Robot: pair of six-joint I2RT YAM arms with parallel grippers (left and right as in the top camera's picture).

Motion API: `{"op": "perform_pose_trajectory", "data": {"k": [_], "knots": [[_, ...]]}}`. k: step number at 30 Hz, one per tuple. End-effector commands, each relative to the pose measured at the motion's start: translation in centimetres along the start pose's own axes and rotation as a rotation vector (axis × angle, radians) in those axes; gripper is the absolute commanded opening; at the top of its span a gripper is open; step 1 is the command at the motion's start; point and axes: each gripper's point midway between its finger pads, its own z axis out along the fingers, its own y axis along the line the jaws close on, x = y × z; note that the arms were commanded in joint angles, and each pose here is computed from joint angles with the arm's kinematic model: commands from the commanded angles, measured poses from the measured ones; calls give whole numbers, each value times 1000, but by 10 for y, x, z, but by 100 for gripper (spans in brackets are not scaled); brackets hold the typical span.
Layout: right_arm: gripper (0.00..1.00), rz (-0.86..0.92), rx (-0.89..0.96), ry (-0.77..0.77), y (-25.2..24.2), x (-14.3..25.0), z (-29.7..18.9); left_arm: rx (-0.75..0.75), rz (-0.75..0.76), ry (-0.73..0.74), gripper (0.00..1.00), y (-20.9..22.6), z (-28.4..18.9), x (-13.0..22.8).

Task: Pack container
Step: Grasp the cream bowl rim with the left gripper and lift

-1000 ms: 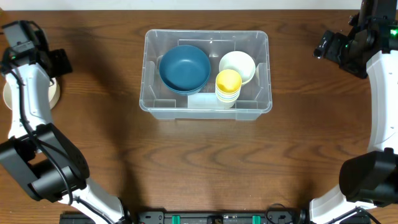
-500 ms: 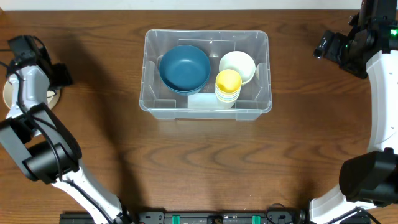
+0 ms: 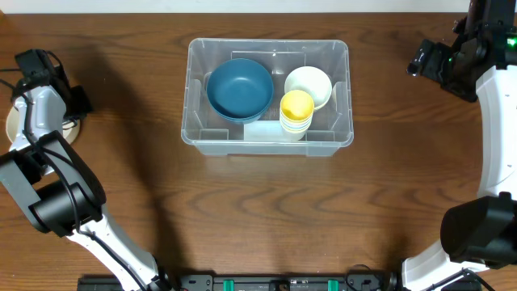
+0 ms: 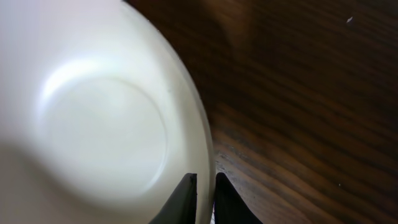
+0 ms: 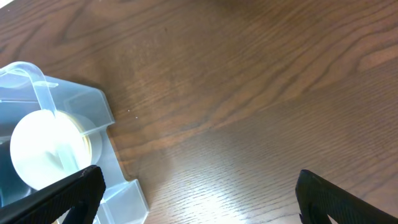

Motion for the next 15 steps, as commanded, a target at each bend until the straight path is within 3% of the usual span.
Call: {"op": "perform_pose_trajectory", "data": {"k": [1, 12, 15], "knots": [[99, 9, -4, -26, 0, -5, -9, -7, -19, 16, 12, 1, 1, 5], [99, 9, -4, -26, 0, -5, -9, -6, -14, 71, 12, 0, 7, 24], [99, 9, -4, -26, 0, -5, -9, -6, -14, 74, 6, 0, 7, 25]]}}
